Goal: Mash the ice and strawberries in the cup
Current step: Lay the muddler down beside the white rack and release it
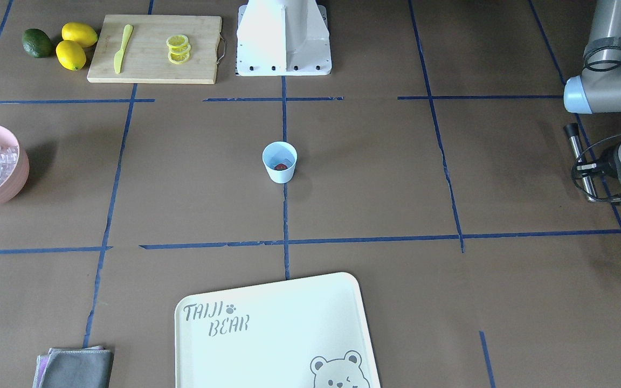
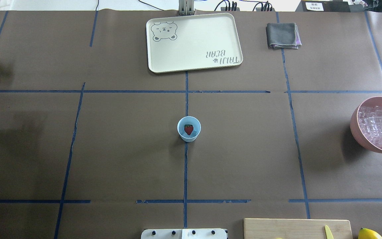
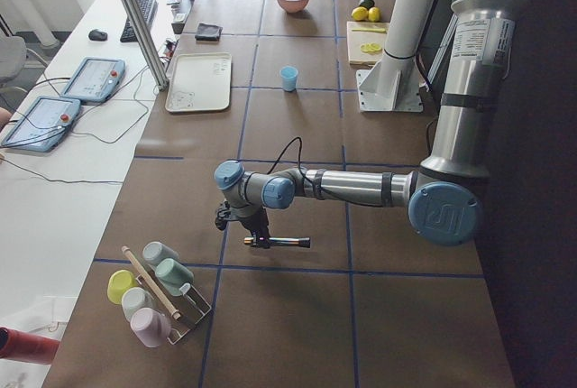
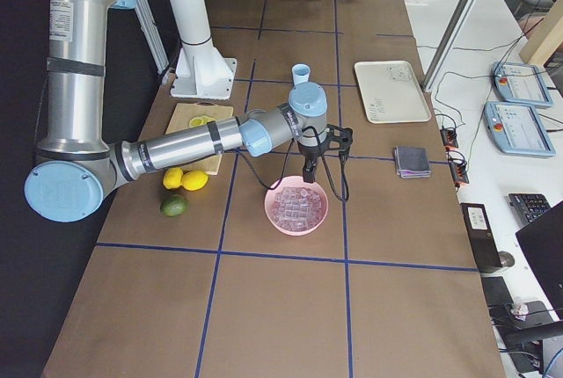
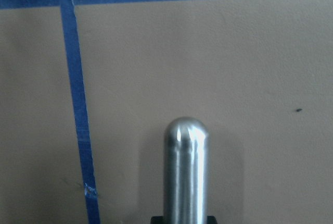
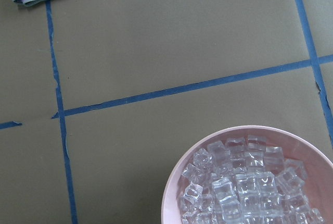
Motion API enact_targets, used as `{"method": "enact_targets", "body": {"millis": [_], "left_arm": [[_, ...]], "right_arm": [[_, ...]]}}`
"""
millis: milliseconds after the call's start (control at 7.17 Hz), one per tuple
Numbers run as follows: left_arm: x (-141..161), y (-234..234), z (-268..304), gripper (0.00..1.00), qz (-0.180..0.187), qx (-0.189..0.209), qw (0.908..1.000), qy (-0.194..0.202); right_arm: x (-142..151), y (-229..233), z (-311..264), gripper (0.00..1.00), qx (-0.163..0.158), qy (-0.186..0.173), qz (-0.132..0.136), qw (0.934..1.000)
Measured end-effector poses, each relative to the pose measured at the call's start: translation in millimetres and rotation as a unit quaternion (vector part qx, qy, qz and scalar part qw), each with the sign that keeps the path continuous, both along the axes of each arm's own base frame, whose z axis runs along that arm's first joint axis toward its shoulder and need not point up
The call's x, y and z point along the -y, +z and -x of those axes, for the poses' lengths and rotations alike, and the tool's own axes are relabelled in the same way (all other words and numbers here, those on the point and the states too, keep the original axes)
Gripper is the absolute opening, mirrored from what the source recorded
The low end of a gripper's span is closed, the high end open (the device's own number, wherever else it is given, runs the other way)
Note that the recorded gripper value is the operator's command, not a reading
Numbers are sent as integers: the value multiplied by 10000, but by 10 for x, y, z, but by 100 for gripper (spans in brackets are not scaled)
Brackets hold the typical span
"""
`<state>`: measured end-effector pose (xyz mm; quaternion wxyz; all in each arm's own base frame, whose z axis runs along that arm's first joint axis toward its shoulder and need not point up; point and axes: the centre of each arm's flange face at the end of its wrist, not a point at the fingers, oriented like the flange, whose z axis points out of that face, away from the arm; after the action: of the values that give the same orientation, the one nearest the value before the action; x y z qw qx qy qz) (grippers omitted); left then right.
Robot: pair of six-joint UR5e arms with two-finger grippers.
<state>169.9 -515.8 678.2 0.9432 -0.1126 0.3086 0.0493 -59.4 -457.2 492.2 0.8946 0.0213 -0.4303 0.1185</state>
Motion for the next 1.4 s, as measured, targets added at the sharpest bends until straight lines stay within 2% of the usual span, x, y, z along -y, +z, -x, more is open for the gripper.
{"method": "enact_targets", "body": {"millis": [140,419,558,837,977,1116,1395], "left_arm": [[-2,5,-2,32,7,3,10000,1],[-4,11,-3,56,16,7,10000,-1],[-4,13,-3,63,17,8,10000,0],[-3,11,-2,70,4,8,10000,9],[0,-1,-4,95,-10,3,10000,10],[10,-51,-7,100,-54,-18,10000,8],[-10,-511,72,100,-457,-199,9988,-38]], "right_arm": [[2,14,2,100,-4,-1,14,10000],[8,28,5,100,-8,-5,24,10000],[8,30,5,100,-9,-5,26,10000],[16,47,7,100,-13,-5,41,10000],[21,51,9,100,-14,-5,45,10000],[26,48,10,100,-12,-6,42,10000],[35,31,1,100,15,-23,20,10000]]}}
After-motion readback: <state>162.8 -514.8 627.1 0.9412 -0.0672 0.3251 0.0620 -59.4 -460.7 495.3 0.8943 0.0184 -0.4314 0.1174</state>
